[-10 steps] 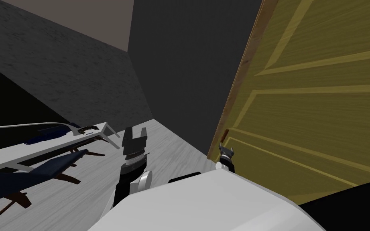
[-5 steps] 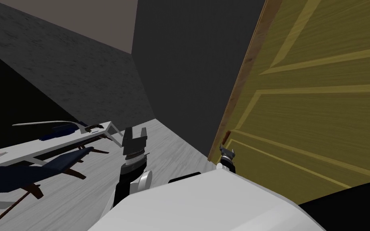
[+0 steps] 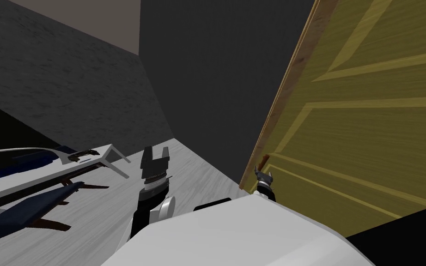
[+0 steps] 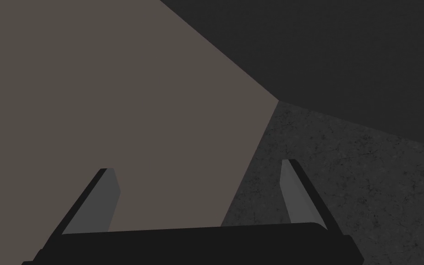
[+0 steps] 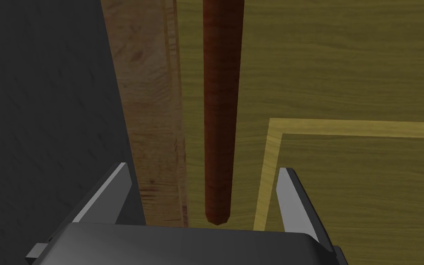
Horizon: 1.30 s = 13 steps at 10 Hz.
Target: Pull the door open
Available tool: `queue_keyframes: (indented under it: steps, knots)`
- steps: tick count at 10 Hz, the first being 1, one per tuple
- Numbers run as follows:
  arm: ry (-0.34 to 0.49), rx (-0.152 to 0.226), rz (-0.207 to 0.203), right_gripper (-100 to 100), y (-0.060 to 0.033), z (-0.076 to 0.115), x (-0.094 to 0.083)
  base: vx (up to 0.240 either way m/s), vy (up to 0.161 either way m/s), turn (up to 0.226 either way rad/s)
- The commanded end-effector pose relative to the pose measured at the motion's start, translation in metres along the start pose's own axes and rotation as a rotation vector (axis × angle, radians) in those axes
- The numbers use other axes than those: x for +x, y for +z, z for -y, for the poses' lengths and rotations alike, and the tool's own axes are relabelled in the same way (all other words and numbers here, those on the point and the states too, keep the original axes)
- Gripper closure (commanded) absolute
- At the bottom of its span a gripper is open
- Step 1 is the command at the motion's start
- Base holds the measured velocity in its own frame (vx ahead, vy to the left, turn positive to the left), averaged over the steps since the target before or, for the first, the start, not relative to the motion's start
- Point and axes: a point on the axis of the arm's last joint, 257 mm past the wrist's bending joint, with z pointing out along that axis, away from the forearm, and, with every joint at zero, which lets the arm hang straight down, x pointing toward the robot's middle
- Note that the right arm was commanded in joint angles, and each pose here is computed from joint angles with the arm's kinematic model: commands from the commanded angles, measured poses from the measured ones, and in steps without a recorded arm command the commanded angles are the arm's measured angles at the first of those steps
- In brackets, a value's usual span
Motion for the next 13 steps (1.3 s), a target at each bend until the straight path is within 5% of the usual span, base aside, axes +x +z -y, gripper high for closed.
queue_keyframes:
  steps: [1,10,11,13]
  knots:
    - [0.002,0.020,-0.001,-100,-0.0006,-0.005,0.000,0.176,-0.024,-0.125]
    - [0.001,0.097,0.008,-100,-0.0023,-0.025,-0.004,0.135,-0.029,-0.095]
    - [0.001,0.097,0.008,100,-0.0023,-0.025,-0.004,-0.020,0.017,0.042]
    - [0.001,0.097,0.008,100,-0.0023,-0.025,-0.004,-0.020,-0.003,-0.002]
